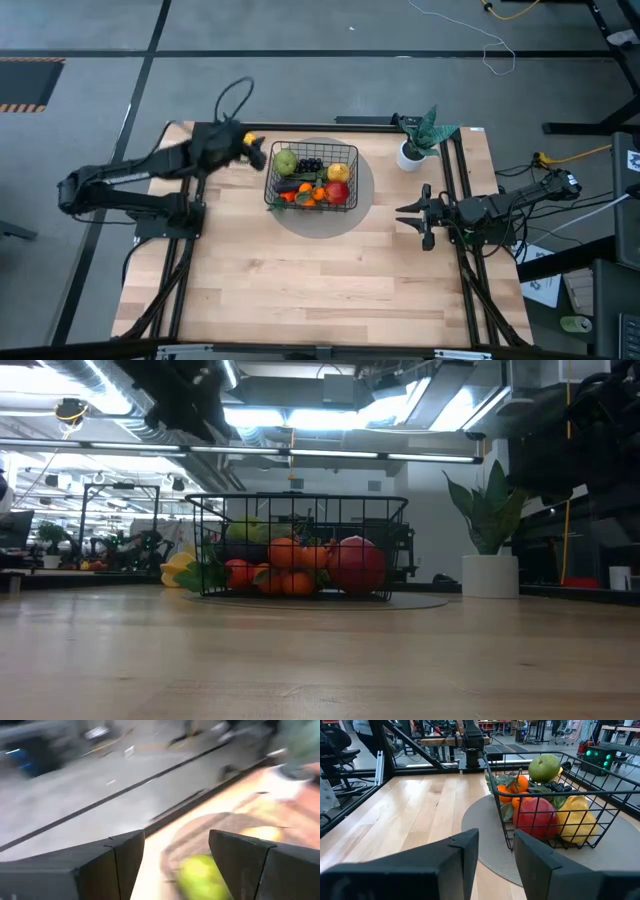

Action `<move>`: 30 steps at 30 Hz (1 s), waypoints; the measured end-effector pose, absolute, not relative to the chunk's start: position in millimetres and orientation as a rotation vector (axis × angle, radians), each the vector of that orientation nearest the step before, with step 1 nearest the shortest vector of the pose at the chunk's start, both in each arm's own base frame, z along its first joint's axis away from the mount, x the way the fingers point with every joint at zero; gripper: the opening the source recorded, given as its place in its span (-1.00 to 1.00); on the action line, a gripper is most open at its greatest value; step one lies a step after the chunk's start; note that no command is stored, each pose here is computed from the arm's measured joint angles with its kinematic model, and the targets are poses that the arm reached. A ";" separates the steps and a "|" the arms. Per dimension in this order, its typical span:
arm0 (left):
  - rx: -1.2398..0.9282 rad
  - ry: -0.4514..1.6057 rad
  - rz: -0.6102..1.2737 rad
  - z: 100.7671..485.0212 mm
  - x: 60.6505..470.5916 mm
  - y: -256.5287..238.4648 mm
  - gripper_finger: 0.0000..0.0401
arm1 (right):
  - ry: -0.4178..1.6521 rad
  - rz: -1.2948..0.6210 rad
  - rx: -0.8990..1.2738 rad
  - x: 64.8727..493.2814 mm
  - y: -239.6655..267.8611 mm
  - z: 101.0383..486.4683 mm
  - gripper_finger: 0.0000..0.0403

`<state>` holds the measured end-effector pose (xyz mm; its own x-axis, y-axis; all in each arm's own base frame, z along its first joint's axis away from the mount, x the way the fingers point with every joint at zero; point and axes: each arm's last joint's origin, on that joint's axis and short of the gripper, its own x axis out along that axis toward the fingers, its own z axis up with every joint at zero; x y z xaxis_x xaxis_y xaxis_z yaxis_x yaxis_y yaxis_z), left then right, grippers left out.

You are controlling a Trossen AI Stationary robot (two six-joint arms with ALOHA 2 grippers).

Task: Build produce basket
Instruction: Put the yellow starfruit into the wire basket

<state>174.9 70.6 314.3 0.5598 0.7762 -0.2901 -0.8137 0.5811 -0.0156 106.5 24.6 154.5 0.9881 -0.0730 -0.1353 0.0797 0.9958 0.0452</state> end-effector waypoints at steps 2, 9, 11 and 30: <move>-0.168 0.385 1.035 317.0 176.6 87.8 0.06 | 0.134 -0.077 0.051 106.5 24.6 154.5 -0.40; -0.381 0.846 1.131 294.0 171.8 152.7 0.06 | 0.134 -0.077 0.051 106.5 24.6 154.6 -0.40; -0.456 0.920 1.094 283.1 169.6 169.3 0.06 | 0.134 -0.077 0.051 106.5 24.6 154.6 -0.40; -0.852 0.979 1.234 220.3 148.7 257.0 0.06 | 0.135 -0.077 0.050 106.5 24.6 154.4 -0.40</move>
<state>148.7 257.0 220.3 0.0575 0.3559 -0.9328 -0.9893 0.1455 -0.0055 106.5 24.6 154.4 0.9880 -0.0730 -0.1364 0.0798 0.9958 0.0448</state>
